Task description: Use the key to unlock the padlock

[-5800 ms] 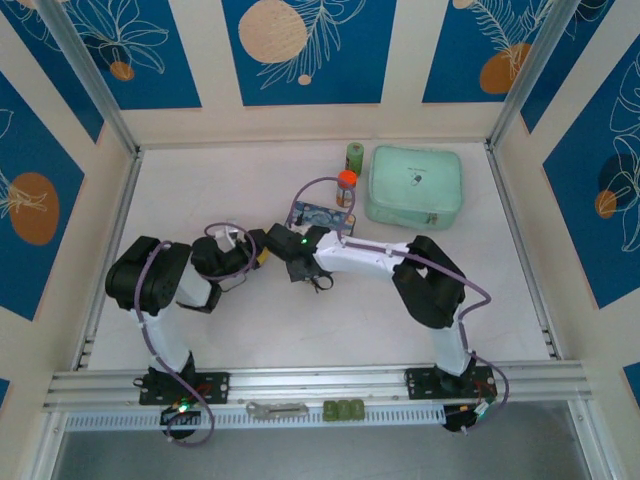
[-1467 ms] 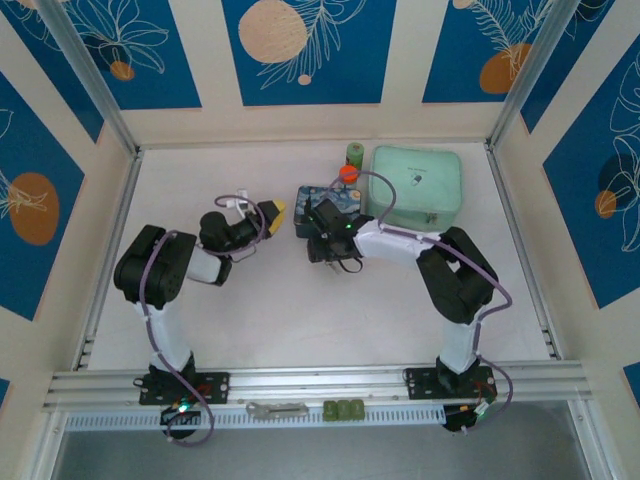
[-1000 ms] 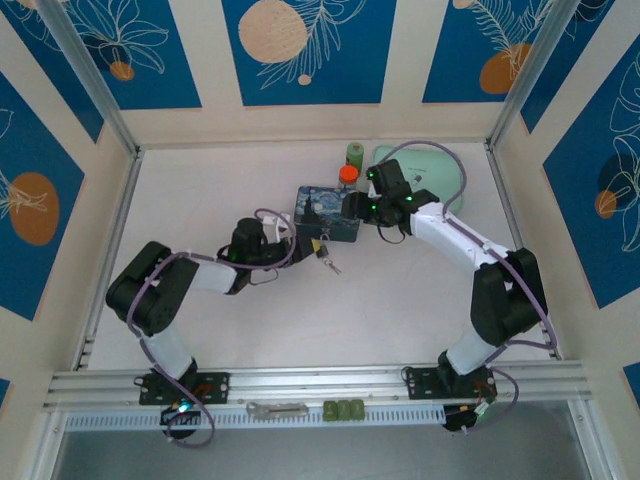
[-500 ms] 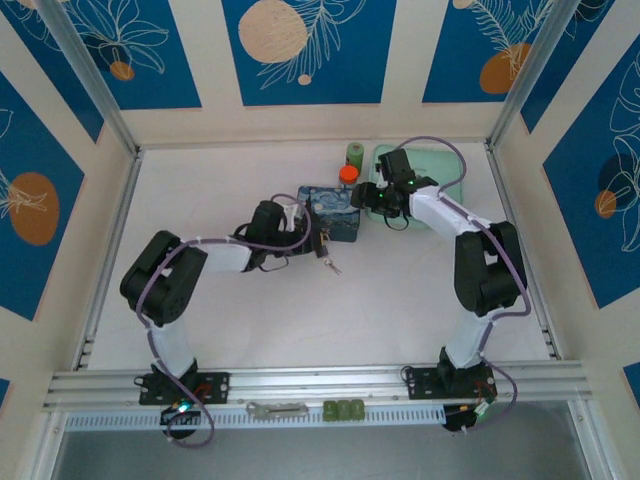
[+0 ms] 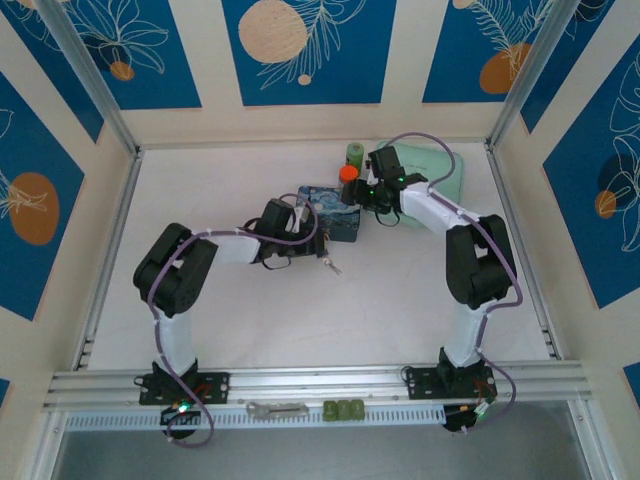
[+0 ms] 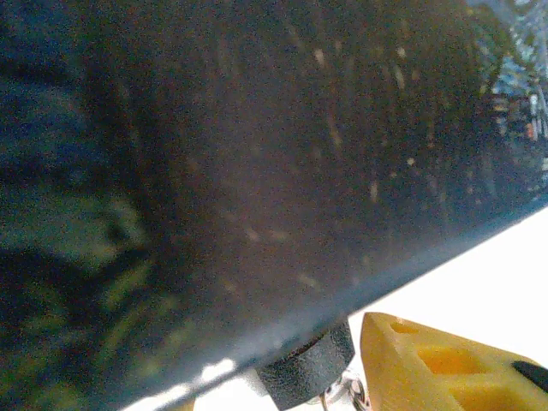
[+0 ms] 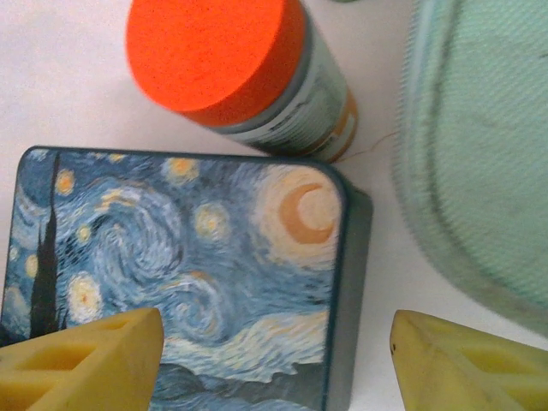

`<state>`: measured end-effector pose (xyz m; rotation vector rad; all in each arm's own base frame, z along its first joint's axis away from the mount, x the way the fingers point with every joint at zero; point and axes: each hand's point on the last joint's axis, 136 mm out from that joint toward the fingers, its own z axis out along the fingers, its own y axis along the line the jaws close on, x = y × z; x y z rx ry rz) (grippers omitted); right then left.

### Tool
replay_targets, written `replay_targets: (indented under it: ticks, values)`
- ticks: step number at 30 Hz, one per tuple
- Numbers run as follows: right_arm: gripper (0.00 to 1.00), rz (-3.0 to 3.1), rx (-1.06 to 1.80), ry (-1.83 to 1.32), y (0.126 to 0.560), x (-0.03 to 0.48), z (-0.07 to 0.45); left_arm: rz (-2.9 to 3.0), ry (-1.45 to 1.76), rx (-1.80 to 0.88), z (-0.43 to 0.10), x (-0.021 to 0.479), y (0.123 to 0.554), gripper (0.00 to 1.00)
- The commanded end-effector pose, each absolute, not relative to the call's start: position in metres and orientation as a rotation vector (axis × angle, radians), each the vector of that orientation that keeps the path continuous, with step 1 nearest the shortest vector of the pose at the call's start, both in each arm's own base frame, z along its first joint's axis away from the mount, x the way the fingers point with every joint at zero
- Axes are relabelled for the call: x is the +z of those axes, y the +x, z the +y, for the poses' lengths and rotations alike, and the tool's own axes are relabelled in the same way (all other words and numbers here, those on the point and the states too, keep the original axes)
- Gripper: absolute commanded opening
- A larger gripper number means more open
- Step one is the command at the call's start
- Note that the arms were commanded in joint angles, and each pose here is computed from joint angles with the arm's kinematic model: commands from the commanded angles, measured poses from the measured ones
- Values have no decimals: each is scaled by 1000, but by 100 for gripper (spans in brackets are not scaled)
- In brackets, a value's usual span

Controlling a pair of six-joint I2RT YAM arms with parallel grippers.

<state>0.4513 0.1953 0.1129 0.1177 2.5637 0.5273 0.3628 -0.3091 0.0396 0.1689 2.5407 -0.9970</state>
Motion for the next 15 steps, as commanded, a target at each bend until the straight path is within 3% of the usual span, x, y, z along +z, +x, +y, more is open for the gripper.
replay_targets:
  ticks: [1,15]
  values:
    - [71,2532,530,99,446,127,202,2599,211,-1005,-312,31,350,54]
    - [71,2629,463,206,447,92,203,2678,269,-960,-327,16,345,53]
